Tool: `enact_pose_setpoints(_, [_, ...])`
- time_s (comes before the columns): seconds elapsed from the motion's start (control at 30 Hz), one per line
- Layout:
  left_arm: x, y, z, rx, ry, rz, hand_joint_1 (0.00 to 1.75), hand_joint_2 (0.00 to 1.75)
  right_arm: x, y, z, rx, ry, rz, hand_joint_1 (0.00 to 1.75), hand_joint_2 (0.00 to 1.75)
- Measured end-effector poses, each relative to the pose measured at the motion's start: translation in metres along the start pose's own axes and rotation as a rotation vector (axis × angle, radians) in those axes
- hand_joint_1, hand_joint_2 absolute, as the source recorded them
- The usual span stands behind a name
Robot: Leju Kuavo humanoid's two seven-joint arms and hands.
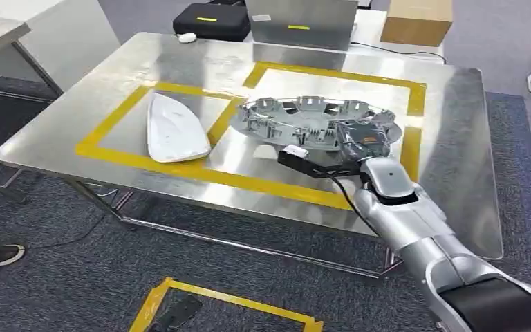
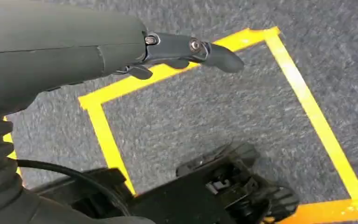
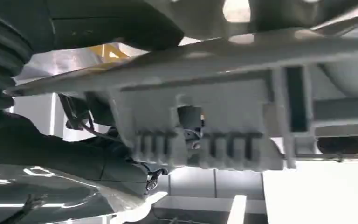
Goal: Take the parts from the cabinet and place them on the table.
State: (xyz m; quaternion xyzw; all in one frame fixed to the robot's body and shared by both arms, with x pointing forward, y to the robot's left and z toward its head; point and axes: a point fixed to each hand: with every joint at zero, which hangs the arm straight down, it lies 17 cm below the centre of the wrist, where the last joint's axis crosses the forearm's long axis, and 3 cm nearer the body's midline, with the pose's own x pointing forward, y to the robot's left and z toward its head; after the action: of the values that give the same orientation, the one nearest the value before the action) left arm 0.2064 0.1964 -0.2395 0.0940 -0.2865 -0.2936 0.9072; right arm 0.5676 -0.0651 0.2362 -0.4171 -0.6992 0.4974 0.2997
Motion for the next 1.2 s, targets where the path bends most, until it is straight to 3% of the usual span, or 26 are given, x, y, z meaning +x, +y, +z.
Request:
enact_pose_setpoints(0.03, [0.000, 0.002, 0.000, 0.010, -0.002, -0.004, 0.00, 1.75, 0.002, -0.001, -0.002, -0.001, -0.004, -0.001, 0.00, 0.00])
enact_pose_setpoints(0.07, [0.001, 0.003, -0.001, 0.014, -0.003, -0.007, 0.00, 0.00, 0.003, 0.000, -0.003, 0.001, -0.007, -0.003, 0.00, 0.00])
enact_pose_setpoints(0.2, [-0.004, 0.004, 0.000, 0.021, 0.015, -0.017, 0.00, 0.00, 0.008, 0.013, 0.001, 0.044, -0.020, -0.025, 0.00, 0.00])
enact_pose_setpoints(0.5, [-0.001, 0.004, 0.000, 0.025, 0.000, -0.058, 0.00, 0.00, 0.028, 0.018, 0.003, 0.094, -0.069, -0.244, 0.00, 0.00])
enact_pose_setpoints(0.73, [-0.001, 0.004, 0.000, 0.028, -0.002, -0.047, 0.00, 0.00, 0.045, 0.035, 0.007, 0.254, -0.093, -0.457, 0.00, 0.00])
enact_pose_setpoints(1.0, [-0.001, 0.006, -0.001, 0.030, -0.004, -0.049, 0.00, 0.00, 0.047, 0.010, -0.009, 0.207, -0.108, -0.478, 0.00, 0.00])
enact_pose_setpoints(1.2, [-0.005, 0.007, 0.000, 0.036, -0.001, -0.030, 0.00, 0.00, 0.066, 0.008, 0.000, 0.250, -0.142, -0.829, 0.00, 0.00])
